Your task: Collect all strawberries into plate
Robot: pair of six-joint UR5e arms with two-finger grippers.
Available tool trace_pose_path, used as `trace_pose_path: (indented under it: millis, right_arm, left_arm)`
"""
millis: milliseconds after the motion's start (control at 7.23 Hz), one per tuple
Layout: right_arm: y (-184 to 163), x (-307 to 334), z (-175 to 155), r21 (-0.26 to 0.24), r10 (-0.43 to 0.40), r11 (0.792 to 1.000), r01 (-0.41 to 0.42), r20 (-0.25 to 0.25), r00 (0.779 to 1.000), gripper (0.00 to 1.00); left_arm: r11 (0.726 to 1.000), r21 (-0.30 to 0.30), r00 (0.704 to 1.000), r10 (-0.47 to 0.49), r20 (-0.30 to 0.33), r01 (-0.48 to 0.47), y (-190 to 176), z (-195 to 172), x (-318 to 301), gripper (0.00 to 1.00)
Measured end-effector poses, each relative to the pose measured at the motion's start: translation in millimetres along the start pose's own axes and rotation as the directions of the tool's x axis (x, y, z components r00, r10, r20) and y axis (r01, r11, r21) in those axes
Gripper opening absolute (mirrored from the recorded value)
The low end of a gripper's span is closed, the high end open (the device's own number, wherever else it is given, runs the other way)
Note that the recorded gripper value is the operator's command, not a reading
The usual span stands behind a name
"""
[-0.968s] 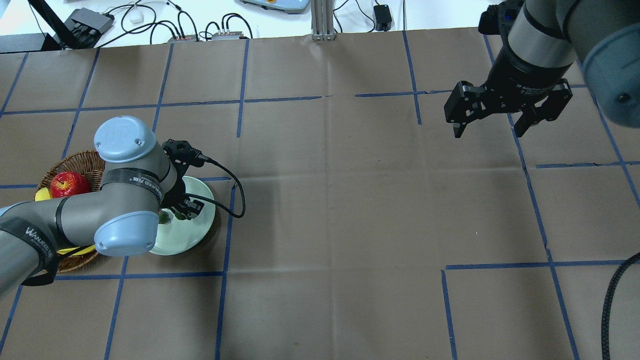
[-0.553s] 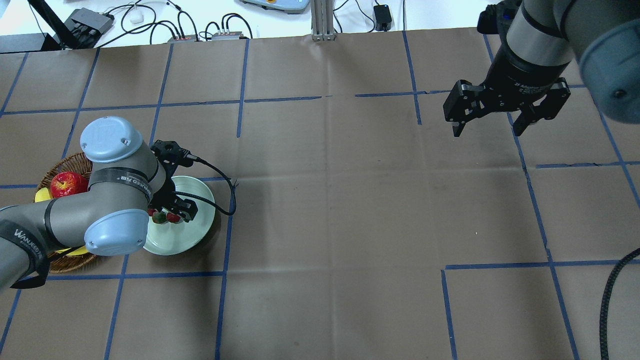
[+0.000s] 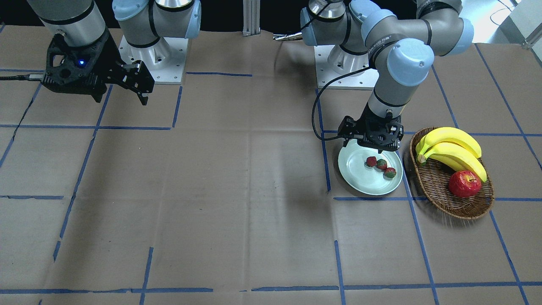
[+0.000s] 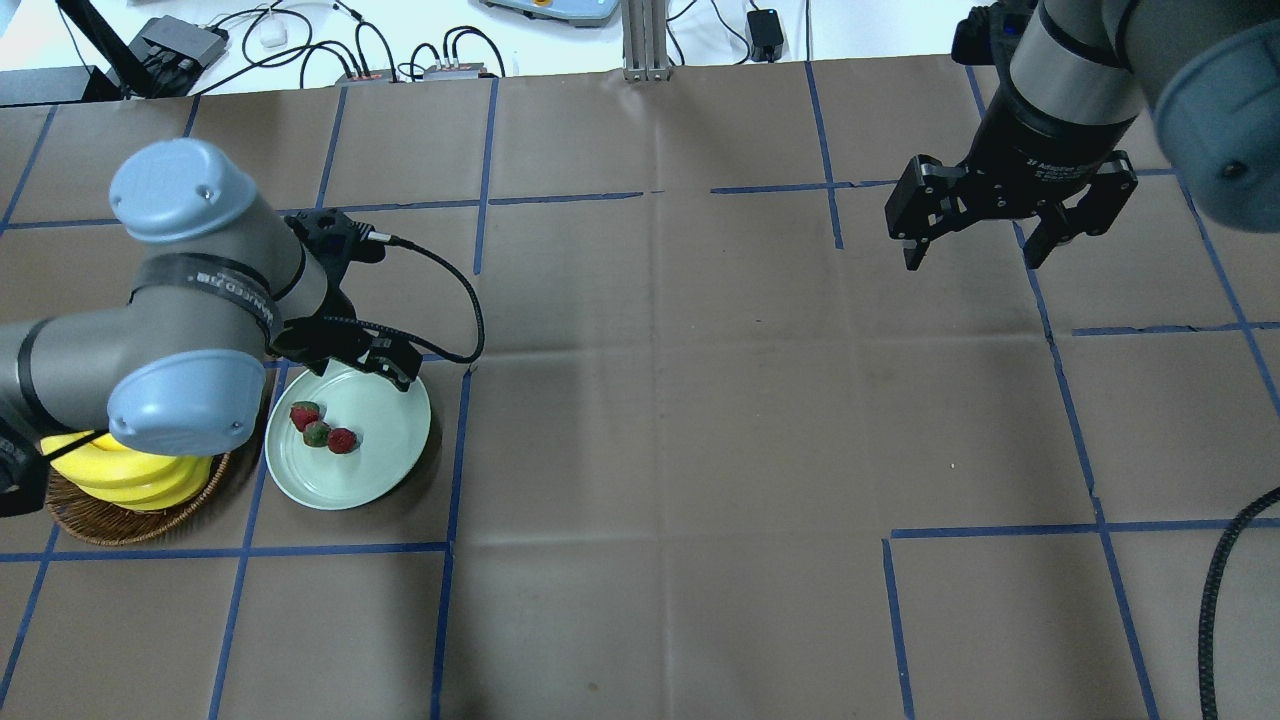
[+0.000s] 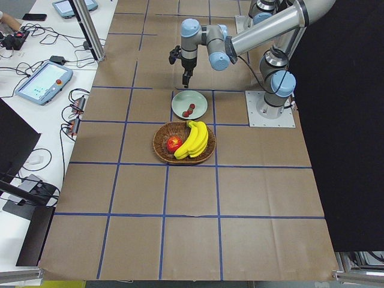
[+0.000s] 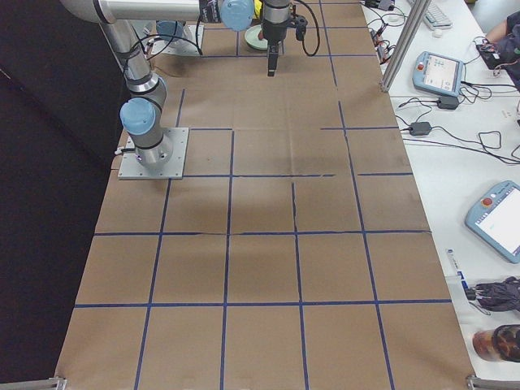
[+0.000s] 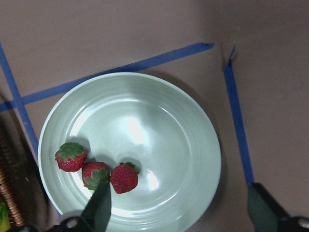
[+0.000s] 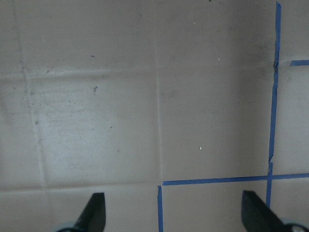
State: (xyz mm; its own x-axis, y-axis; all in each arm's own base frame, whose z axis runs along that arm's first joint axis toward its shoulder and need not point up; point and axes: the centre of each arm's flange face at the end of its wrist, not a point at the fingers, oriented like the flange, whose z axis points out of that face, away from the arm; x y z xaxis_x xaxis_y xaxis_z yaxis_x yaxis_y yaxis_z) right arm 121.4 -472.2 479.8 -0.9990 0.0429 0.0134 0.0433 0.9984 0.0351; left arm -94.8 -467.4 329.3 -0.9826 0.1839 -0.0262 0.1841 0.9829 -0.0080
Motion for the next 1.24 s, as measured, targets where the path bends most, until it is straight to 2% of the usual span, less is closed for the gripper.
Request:
trace_pose_path:
  millis: [277, 691, 830, 1245]
  right_arm:
    - [0, 0, 0, 0.001, 0.0, 1.0, 0.0, -0.001, 1.0, 1.0]
    - [1, 0, -1, 0.002, 0.0, 1.0, 0.0, -0.001, 1.0, 1.0]
    - [1, 0, -1, 0.001, 0.0, 1.0, 0.0, -0.001, 1.0, 1.0]
    - [1, 0, -1, 0.001, 0.0, 1.0, 0.0, -0.002, 1.0, 1.0]
  left_arm:
    - [0.994, -0.008, 0.994, -0.109, -0.007, 0.109, -17, -80, 50, 0.99]
    - [0.988, -0.042, 0.988, -0.152, -0.003, 0.152, -2, -178, 90, 1.0]
    - [0.987, -0.055, 0.988, -0.154, 0.001, 0.154, 4, -193, 90, 1.0]
    - [0.982, -0.082, 0.986, -0.167, 0.008, 0.168, 13, -206, 81, 1.0]
